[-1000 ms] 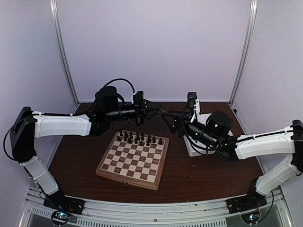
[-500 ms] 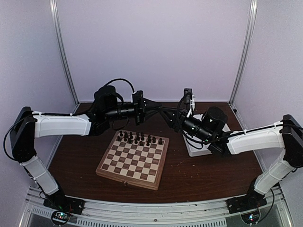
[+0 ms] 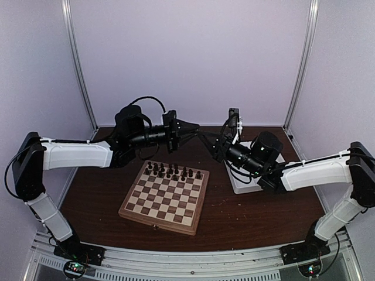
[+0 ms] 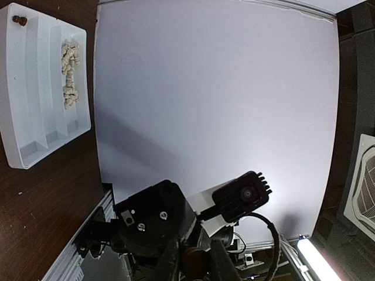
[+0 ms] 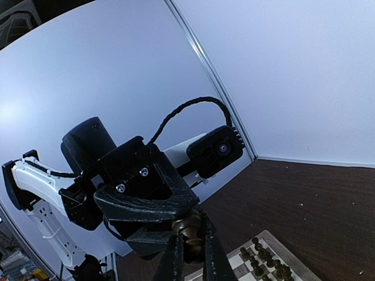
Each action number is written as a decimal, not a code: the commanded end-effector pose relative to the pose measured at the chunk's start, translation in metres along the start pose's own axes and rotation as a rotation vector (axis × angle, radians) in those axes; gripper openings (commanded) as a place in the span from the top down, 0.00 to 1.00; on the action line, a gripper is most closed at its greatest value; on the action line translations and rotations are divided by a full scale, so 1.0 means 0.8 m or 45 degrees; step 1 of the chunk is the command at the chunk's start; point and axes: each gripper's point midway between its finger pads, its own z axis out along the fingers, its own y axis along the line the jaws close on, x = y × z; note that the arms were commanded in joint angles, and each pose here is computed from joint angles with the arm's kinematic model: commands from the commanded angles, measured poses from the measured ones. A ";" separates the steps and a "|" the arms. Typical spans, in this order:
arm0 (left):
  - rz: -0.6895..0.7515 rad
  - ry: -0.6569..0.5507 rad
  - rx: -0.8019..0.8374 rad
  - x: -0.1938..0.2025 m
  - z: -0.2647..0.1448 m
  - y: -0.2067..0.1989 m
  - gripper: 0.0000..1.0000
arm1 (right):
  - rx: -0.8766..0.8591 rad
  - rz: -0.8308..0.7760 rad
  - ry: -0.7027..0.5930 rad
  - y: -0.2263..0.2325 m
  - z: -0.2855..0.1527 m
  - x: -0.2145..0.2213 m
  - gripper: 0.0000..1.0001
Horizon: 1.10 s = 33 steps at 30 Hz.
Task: Set up the chess pieces on the board
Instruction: Place the chess piece on the chessboard.
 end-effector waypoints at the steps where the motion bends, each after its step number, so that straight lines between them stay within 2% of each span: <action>1: 0.026 0.036 0.050 0.005 0.003 -0.006 0.84 | -0.042 -0.015 -0.028 0.014 -0.004 -0.017 1.00; 6: 0.033 0.054 0.043 0.007 0.004 -0.002 0.74 | -0.024 -0.029 -0.007 0.012 -0.006 -0.015 1.00; 13: 0.046 0.051 -0.001 0.007 -0.003 0.014 0.53 | 0.062 -0.043 0.033 0.000 -0.018 -0.014 1.00; 16: 0.099 0.041 -0.078 0.004 -0.015 0.028 0.44 | 0.104 -0.060 0.081 -0.006 -0.025 -0.011 1.00; 20: 0.163 0.007 -0.258 -0.003 -0.045 0.061 0.39 | 0.131 -0.085 0.179 -0.010 -0.035 0.000 1.00; 27: 0.310 -0.119 -0.635 -0.022 -0.125 0.103 0.37 | 0.282 -0.117 0.575 -0.029 -0.043 0.043 1.00; 30: 0.463 -0.189 -0.803 -0.034 -0.156 0.101 0.37 | 0.385 -0.113 0.760 -0.046 -0.049 0.064 1.00; 33: 0.596 -0.221 -0.949 -0.042 -0.181 0.100 0.36 | 0.494 -0.108 1.019 -0.063 -0.064 0.095 1.00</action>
